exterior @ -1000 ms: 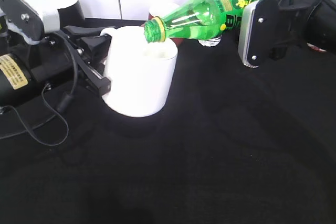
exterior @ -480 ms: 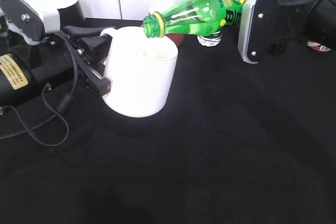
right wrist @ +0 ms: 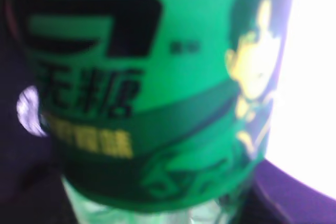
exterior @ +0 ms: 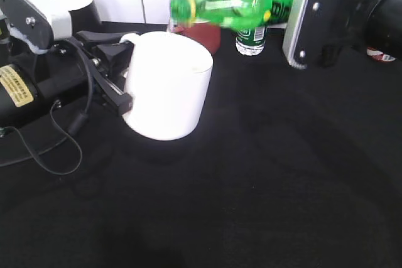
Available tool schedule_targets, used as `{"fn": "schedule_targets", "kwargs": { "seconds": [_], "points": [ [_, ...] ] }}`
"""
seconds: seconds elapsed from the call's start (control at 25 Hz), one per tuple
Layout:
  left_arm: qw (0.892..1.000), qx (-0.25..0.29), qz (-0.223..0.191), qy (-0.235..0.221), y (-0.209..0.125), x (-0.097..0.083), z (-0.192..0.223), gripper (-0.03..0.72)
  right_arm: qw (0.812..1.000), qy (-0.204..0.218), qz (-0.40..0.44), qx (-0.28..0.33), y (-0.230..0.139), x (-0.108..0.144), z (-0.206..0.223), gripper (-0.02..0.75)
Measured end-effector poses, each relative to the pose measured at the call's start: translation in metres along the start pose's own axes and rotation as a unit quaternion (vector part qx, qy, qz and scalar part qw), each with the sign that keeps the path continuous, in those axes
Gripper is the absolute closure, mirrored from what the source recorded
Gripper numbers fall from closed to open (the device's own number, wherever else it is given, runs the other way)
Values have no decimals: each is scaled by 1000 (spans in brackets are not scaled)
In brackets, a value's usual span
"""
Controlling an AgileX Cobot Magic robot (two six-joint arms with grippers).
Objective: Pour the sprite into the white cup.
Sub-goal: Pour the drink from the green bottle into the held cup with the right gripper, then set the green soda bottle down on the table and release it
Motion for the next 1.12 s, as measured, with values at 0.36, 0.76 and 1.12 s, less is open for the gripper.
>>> {"fn": "schedule_targets", "kwargs": {
  "seconds": [0.36, 0.76, 1.12],
  "points": [
    [992, -93, -41, 73, 23, 20, -4, 651, 891, 11, 453, 11, -1, 11, -4, 345],
    [956, -87, -65, 273, -17, 139, -1, 651, 754, -123, 643, 54, -32, 11, 5, 344],
    [960, -92, -55, 258, -55, 185, 84, 651, 726, -176, 652, 128, -55, 22, 1, 344]
  ]
}}
Point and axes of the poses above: a point on each arm's last joint axis where the gripper is mounted, z pointing out along that axis toward the gripper, x along the wrist's bending axis when the last joint is at zero, y = z × x, the point moved 4 cm from there along z, pointing out along that axis toward the gripper, and after that the axes turned 12 degrees about -z, right-handed, at the moved point
